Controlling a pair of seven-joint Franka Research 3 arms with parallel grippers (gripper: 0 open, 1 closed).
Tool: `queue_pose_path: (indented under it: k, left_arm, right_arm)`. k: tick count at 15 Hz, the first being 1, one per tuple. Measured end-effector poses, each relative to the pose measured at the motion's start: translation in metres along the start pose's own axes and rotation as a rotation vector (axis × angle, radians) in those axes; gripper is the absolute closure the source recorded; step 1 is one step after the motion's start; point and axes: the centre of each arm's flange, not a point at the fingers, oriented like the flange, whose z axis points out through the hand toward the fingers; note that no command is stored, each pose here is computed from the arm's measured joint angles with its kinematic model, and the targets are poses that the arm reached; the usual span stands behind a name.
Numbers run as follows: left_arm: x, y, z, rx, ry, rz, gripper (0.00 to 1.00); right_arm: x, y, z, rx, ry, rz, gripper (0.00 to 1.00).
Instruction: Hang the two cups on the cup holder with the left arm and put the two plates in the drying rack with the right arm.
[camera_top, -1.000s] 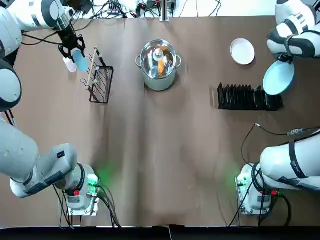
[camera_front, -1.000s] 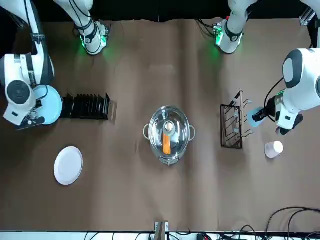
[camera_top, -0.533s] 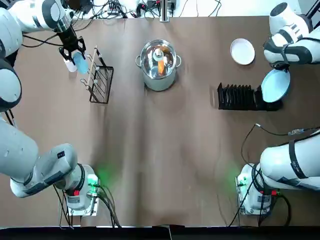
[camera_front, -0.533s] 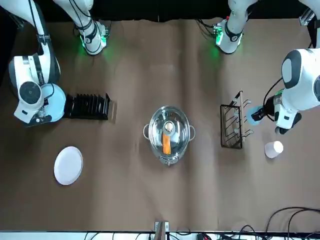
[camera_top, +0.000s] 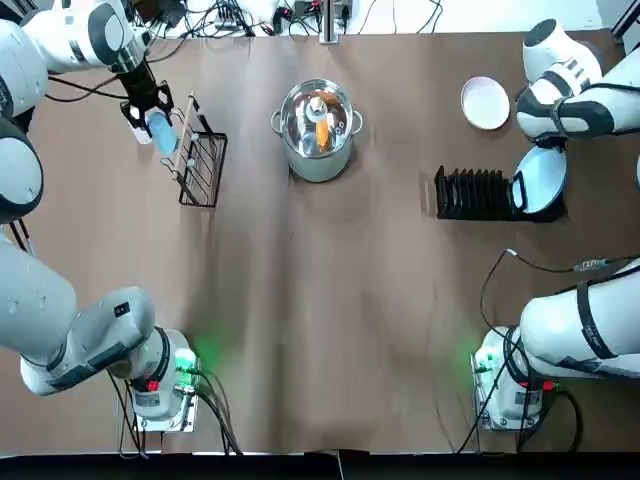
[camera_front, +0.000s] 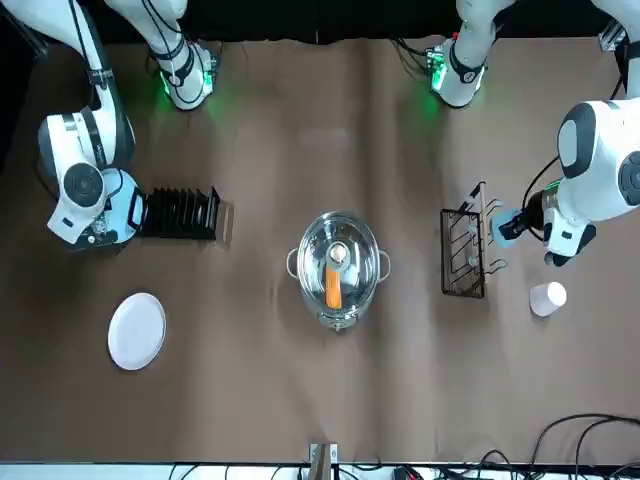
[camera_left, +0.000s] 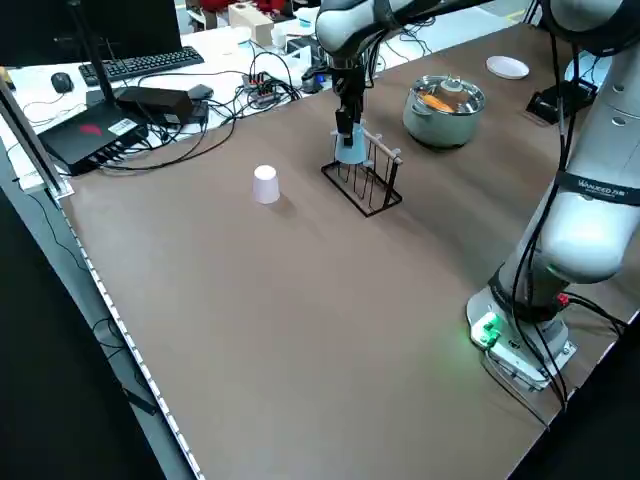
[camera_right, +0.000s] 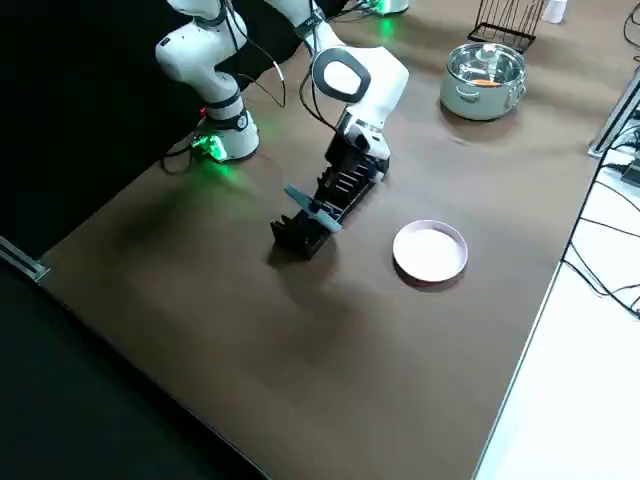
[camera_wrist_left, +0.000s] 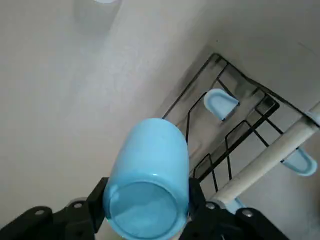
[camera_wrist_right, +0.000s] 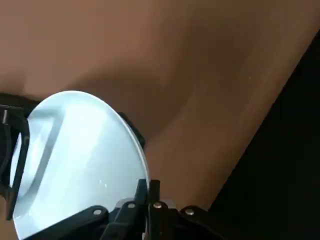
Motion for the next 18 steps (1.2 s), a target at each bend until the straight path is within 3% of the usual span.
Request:
queue_pose_path:
  k: [3, 4, 5, 6, 11, 13, 15, 18]
  left_arm:
    - [0.000, 0.000, 0.000, -0.001, 0.002, 0.000, 0.33]
    - [0.000, 0.000, 0.000, 0.000, 0.002, 0.000, 0.31]
    - [0.000, 0.000, 0.000, -0.001, 0.004, 0.001, 0.16]
    - [0.000, 0.000, 0.000, -0.001, 0.005, 0.001, 0.07]
    - [0.002, 0.001, -0.003, -0.005, 0.013, 0.001, 0.00]
    - [0.007, 0.001, -0.015, -0.018, 0.039, 0.000, 0.00]
    - [0.016, -0.002, -0.035, -0.031, 0.082, 0.043, 0.00]
    - [0.042, -0.023, -0.064, 0.008, 0.164, 0.167, 0.00]
  right_arm:
    - [0.000, 0.000, 0.000, 0.000, 0.000, 0.006, 0.93]
    - [0.000, 0.000, 0.000, 0.000, -0.001, 0.007, 0.86]
    - [0.000, 0.000, 0.000, 0.000, -0.001, 0.009, 0.68]
    - [0.000, 0.000, 0.000, 0.000, -0.001, 0.012, 0.58]
    - [0.007, 0.012, -0.013, -0.008, 0.034, 0.060, 0.12]
    - [0.021, 0.020, -0.025, 0.000, 0.069, 0.082, 0.15]
    - [0.049, 0.022, -0.041, 0.092, 0.108, 0.141, 0.17]
    - [0.101, 0.026, -0.055, 0.208, 0.148, 0.215, 0.17]
